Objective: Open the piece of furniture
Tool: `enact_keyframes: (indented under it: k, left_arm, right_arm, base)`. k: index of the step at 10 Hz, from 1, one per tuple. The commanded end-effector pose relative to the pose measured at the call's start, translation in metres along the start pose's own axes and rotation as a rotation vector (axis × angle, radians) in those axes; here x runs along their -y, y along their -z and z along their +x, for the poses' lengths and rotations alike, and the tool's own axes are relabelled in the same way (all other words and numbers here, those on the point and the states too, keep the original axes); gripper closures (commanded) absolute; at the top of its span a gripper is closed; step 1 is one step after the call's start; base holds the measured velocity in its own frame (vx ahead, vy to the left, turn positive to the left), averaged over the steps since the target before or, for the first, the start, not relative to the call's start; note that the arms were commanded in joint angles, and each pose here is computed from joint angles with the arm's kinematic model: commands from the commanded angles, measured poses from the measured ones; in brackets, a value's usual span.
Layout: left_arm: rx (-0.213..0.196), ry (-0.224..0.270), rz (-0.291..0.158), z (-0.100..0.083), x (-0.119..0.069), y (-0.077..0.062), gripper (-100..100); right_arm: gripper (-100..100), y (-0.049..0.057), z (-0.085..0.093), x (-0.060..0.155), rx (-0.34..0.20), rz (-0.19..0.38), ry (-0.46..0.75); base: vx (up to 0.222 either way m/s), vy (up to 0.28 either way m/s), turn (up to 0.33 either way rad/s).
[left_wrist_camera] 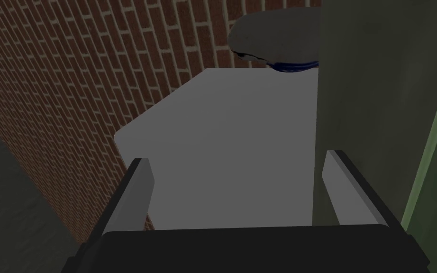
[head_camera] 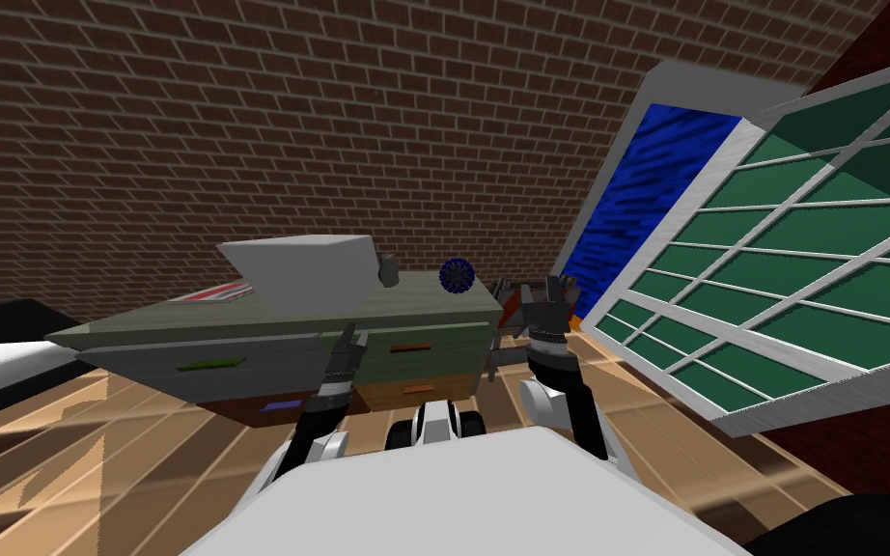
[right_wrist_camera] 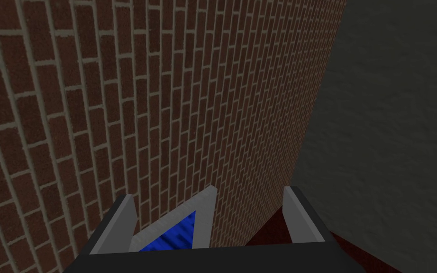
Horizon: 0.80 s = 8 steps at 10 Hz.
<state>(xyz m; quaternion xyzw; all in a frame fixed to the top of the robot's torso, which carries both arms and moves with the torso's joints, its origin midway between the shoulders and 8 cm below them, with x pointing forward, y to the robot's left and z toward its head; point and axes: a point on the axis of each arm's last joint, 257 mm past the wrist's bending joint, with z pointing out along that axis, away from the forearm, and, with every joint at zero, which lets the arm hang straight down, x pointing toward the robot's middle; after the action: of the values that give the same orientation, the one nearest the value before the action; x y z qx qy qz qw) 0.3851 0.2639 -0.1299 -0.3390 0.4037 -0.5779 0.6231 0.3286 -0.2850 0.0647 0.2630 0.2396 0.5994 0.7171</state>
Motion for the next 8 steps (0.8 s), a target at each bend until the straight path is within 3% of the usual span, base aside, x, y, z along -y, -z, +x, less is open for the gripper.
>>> enact_keyframes:
  k: [1, 8]
  left_arm:
    - [-0.004, -0.002, -0.054, 0.001, -0.026, 0.007, -100]
    - [-0.014, -0.004, -0.166, 0.005, -0.079, 0.024, -100]
  right_arm:
    - [0, 0.0, 0.0, 0.0, 0.0, 0.0, 0.0]
    - [0, 0.0, 0.0, 0.0, 0.0, 0.0, 0.0]
  base:
    - [-0.015, -0.039, -0.011]
    - [-0.013, -0.033, -0.008]
